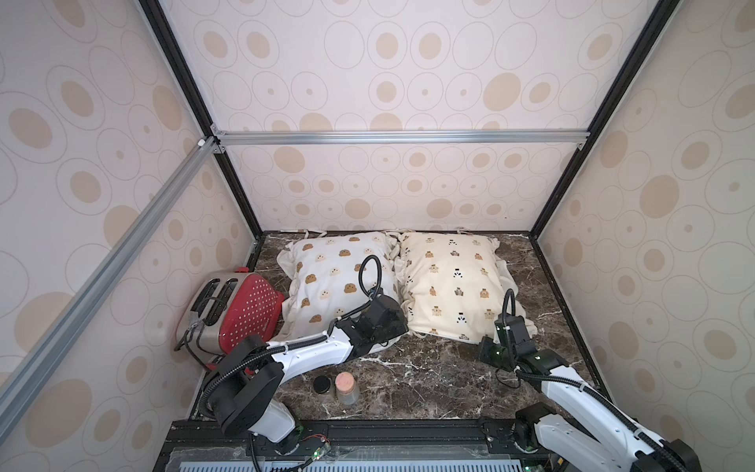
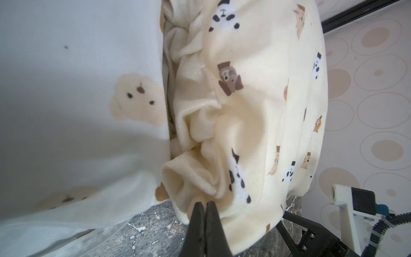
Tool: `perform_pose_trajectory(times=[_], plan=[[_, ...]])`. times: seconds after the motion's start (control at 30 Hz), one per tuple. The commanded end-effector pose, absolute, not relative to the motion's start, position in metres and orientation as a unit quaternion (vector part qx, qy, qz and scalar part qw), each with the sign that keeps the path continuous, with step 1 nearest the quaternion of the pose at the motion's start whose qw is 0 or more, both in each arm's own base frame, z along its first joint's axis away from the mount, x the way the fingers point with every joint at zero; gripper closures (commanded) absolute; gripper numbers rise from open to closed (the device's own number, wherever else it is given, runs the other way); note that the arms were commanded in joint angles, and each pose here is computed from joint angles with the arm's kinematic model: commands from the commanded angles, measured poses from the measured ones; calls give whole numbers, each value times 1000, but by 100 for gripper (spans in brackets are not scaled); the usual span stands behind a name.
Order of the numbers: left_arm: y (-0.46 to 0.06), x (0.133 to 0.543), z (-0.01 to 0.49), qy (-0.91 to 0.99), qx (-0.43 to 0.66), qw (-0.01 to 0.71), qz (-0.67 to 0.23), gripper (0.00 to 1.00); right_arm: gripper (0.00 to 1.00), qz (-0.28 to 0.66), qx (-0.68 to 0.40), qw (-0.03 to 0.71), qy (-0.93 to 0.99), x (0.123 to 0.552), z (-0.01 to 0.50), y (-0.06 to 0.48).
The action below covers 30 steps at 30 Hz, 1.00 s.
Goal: Zip up pillowcases
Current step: Zip the zipper on the pillowcase.
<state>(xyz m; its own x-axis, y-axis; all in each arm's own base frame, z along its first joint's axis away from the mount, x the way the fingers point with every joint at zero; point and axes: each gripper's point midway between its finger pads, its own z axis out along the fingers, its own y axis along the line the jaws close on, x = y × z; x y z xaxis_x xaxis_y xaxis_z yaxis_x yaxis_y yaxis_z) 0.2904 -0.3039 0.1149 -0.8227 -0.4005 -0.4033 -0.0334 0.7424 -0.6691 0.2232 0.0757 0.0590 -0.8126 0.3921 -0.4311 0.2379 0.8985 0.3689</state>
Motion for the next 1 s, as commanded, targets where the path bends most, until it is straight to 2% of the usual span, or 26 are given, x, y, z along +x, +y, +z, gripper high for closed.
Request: perform_pose_trajectory(times=[0.0, 0.37, 0.6, 0.8, 0.97], plan=[[-280, 305, 119, 890, -143, 302, -310, 100, 100, 98, 222, 246, 938, 215, 56, 46], [-270, 313, 117, 889, -154, 307, -303, 100, 100, 105, 257, 238, 931, 212, 55, 34], [-287, 312, 121, 883, -146, 288, -341, 100, 100, 192, 186, 230, 936, 221, 65, 70], [-295, 308, 130, 877, -147, 288, -357, 100, 100, 180, 161, 190, 952, 212, 64, 73], [-298, 310, 141, 870, -149, 291, -368, 100, 100, 178, 106, 197, 958, 212, 77, 89]])
